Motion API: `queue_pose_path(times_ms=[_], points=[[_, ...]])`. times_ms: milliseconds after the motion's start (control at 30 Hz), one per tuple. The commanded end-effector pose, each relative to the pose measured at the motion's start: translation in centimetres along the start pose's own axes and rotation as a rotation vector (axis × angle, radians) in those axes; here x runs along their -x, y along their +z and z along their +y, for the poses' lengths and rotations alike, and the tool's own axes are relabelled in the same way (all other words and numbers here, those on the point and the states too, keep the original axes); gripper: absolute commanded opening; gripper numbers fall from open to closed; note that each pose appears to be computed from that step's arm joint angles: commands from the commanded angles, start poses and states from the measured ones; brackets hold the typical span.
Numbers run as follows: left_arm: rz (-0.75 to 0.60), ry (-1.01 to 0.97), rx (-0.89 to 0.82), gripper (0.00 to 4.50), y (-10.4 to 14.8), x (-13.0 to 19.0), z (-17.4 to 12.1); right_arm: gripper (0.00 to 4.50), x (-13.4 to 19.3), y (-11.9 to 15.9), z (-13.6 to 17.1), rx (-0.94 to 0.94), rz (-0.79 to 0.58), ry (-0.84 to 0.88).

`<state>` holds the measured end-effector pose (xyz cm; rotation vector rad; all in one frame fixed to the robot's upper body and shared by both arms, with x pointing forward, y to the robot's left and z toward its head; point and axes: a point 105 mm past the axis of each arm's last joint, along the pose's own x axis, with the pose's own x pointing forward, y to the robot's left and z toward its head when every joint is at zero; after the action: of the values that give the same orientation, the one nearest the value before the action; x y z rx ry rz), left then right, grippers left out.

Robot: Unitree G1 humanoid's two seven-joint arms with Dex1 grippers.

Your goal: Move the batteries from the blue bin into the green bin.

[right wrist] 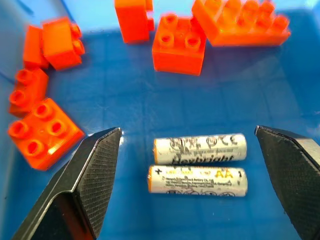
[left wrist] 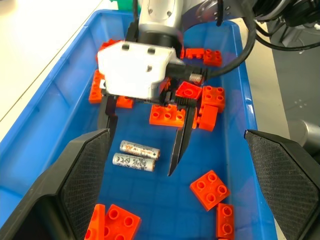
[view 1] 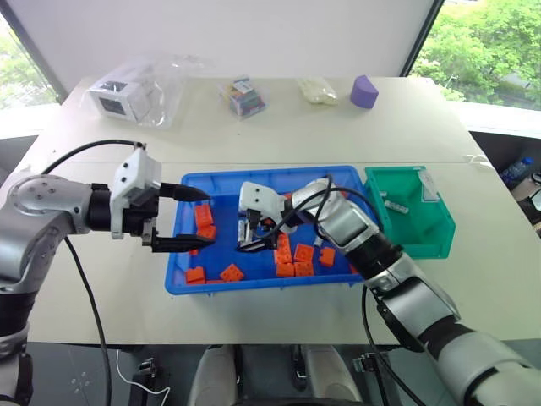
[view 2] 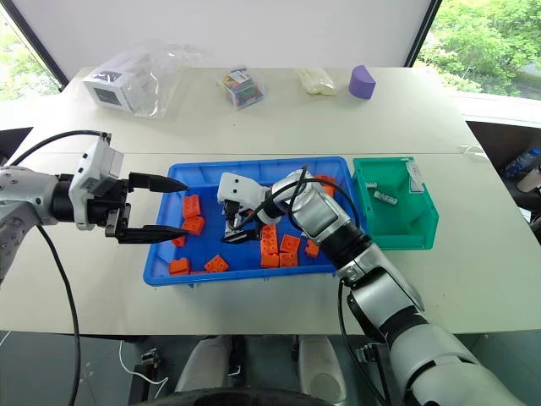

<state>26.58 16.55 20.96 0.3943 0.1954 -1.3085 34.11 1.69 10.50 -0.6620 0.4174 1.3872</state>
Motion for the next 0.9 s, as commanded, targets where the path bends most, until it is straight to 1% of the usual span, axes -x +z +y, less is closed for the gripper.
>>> queue_pose_path(times_ms=[33, 133, 167, 200, 233, 433, 567, 667, 700, 800, 900], points=[[-0.007, 0.007, -0.044, 4.50, 0.9, 0.3, -0.2, 4.40, -0.2, 0.7, -0.1, 0.060, 0.046, 0.002], [-0.009, 0.011, -0.043, 4.50, 0.9, 0.3, -0.2, 4.40, -0.5, 0.2, 0.5, 0.078, 0.078, 0.037], [-0.009, 0.012, -0.043, 4.50, 0.9, 0.3, -0.2, 3.89, -0.5, 0.2, 0.6, 0.079, 0.076, 0.042], [-0.009, 0.014, -0.042, 4.50, 0.9, 0.3, -0.3, 3.64, -0.6, 0.5, 0.7, 0.081, 0.072, 0.043], [-0.008, 0.017, -0.042, 4.50, 0.9, 0.4, -0.2, 3.55, -0.6, 0.7, 0.7, 0.085, 0.070, 0.044], [-0.012, 0.024, -0.043, 4.50, 0.9, 0.4, -0.1, 3.55, -0.6, 1.3, 0.7, 0.113, 0.082, 0.042], [-0.015, 0.026, -0.045, 4.50, 0.9, 0.3, 0.1, 3.55, 0.1, 1.6, 0.5, 0.112, 0.062, 0.033], [-0.014, 0.023, -0.047, 4.50, 0.9, 0.3, 0.2, 2.68, 0.4, 2.1, 1.0, 0.112, 0.027, 0.049], [-0.014, 0.022, -0.048, 4.50, 0.8, 0.2, 0.2, 2.23, 0.5, 2.4, 1.0, 0.110, 0.015, 0.047], [-0.017, 0.018, -0.050, 4.50, 0.9, 0.1, 0.3, 2.23, 0.9, 3.3, 0.8, 0.093, -0.017, 0.024], [-0.020, 0.008, -0.052, 4.50, 1.0, 0.0, 0.3, 2.23, 3.1, 4.6, 0.4, 0.057, -0.064, 0.003]])
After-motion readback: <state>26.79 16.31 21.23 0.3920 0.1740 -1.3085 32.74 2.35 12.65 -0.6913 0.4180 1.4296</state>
